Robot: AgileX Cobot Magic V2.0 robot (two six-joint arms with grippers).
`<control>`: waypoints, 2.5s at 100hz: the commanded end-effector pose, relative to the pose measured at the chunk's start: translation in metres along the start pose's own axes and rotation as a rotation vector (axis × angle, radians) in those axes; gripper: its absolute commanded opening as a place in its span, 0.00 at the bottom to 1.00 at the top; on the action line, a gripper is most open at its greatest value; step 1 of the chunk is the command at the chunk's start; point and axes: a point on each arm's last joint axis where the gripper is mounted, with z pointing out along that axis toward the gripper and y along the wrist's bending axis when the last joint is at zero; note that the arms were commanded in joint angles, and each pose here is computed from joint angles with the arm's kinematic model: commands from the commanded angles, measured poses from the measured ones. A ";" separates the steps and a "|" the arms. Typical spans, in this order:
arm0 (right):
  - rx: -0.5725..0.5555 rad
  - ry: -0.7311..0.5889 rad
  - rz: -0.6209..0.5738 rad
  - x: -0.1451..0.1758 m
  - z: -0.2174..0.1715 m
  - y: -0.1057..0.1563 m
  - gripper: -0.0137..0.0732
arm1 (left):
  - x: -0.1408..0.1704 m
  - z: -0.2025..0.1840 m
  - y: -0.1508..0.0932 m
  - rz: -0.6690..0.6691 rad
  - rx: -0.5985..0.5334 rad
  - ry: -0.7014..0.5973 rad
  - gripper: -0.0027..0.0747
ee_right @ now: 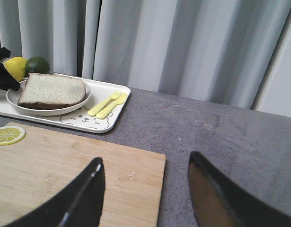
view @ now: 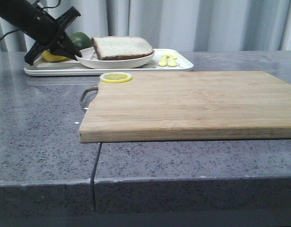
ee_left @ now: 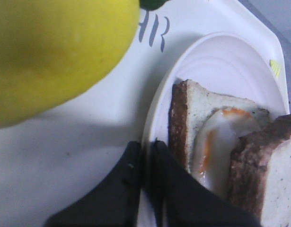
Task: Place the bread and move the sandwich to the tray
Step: 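Lower the plate onto the tray and open the left gripper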
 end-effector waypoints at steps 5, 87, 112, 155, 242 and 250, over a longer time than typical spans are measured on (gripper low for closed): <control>0.012 -0.097 0.000 -0.015 -0.002 -0.002 0.63 | -0.011 -0.034 -0.042 -0.006 0.116 -0.094 0.01; 0.012 -0.097 0.000 -0.015 -0.002 -0.002 0.63 | -0.014 -0.035 -0.043 -0.031 0.140 -0.113 0.40; 0.012 -0.098 0.000 -0.015 -0.002 -0.002 0.63 | -0.016 -0.037 -0.042 -0.045 0.150 -0.113 0.46; 0.012 -0.098 0.000 -0.015 -0.002 -0.002 0.63 | -0.017 -0.042 -0.044 -0.047 0.160 -0.118 0.46; 0.013 -0.107 0.000 -0.016 -0.002 -0.002 0.63 | -0.029 -0.087 -0.056 -0.032 0.282 -0.109 0.47; 0.013 -0.107 0.000 -0.016 -0.002 -0.002 0.63 | -0.031 -0.104 -0.069 0.015 0.309 -0.113 0.47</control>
